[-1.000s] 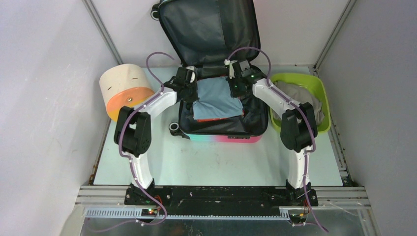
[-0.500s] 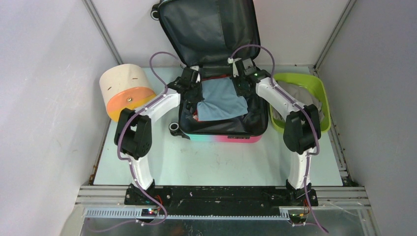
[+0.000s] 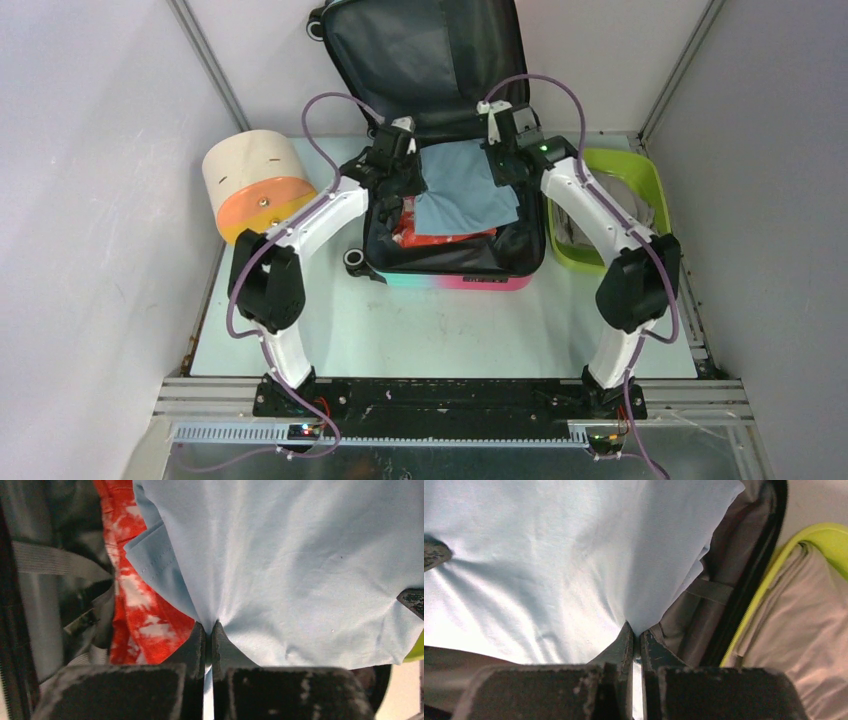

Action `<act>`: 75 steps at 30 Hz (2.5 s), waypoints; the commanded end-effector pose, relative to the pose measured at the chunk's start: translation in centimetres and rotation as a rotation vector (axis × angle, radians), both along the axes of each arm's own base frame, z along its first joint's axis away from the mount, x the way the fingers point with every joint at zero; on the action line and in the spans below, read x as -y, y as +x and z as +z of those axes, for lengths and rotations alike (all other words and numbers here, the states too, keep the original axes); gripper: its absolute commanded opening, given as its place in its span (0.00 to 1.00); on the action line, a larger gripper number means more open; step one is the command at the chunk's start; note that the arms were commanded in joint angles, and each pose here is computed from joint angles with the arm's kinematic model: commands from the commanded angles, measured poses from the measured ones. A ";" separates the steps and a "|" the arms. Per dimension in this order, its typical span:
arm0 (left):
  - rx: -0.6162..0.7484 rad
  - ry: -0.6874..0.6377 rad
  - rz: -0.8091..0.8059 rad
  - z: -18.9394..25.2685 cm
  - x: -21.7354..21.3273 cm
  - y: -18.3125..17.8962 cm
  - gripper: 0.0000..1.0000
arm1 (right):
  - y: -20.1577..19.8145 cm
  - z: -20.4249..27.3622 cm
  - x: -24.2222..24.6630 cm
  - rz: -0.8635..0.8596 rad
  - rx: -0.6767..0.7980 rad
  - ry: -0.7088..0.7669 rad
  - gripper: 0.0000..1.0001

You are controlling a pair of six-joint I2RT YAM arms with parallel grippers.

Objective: Open, take out, and arrange the luggage

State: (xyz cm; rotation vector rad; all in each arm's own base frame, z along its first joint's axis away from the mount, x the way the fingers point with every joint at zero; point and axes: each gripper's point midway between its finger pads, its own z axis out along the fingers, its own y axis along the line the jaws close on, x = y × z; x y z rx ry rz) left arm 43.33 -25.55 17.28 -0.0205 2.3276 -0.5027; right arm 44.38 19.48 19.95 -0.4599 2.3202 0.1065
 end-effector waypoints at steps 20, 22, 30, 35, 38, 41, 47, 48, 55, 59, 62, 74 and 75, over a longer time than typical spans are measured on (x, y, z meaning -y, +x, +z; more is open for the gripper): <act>0.199 -0.528 -0.114 13.1 23.5 -1.9 0.00 | -7.8 10.0 22.9 -0.329 0.251 -0.167 0.00; 0.198 -0.597 -0.115 13.0 25.5 -1.6 0.00 | -7.6 10.0 24.1 -0.349 0.271 -0.168 0.00; 0.208 -0.823 -0.137 10.9 32.4 -1.2 0.00 | -6.6 7.4 28.8 -0.448 0.204 -0.274 0.00; 0.244 -0.893 -0.145 10.5 35.2 -1.2 0.00 | -5.7 4.9 30.4 -0.490 0.143 -0.273 0.00; 0.244 -0.908 -0.113 8.8 35.6 -0.6 0.00 | -4.4 4.3 30.4 -0.491 0.155 -0.248 0.00; 0.254 -0.881 -0.079 7.5 35.4 0.3 0.00 | -3.8 2.6 31.2 -0.510 0.116 -0.274 0.00; 0.243 -0.825 -0.042 4.2 34.8 1.4 0.17 | -2.6 -1.4 32.1 -0.522 0.029 -0.288 0.00; 0.246 -0.817 -0.041 4.0 34.7 1.4 0.21 | -2.4 -2.3 32.3 -0.524 0.010 -0.292 0.00; 0.263 -0.736 -0.091 4.5 32.6 1.8 0.54 | -1.5 -5.7 35.0 -0.593 -0.055 -0.304 0.00; 0.308 -0.717 -0.186 7.6 32.1 0.1 0.56 | -1.1 -7.7 35.6 -0.615 -0.099 -0.307 0.00; 0.339 -0.694 -0.245 9.3 31.3 -1.3 0.58 | -1.5 -8.4 36.8 -0.682 -0.135 -0.340 0.05; 0.382 -0.502 -0.370 17.3 24.2 -6.6 0.61 | -3.2 -1.2 34.1 -0.766 -0.061 -0.147 0.40; 0.356 -0.467 -0.375 16.6 23.5 -7.0 0.61 | -3.4 -1.2 33.4 -0.748 -0.057 -0.118 0.39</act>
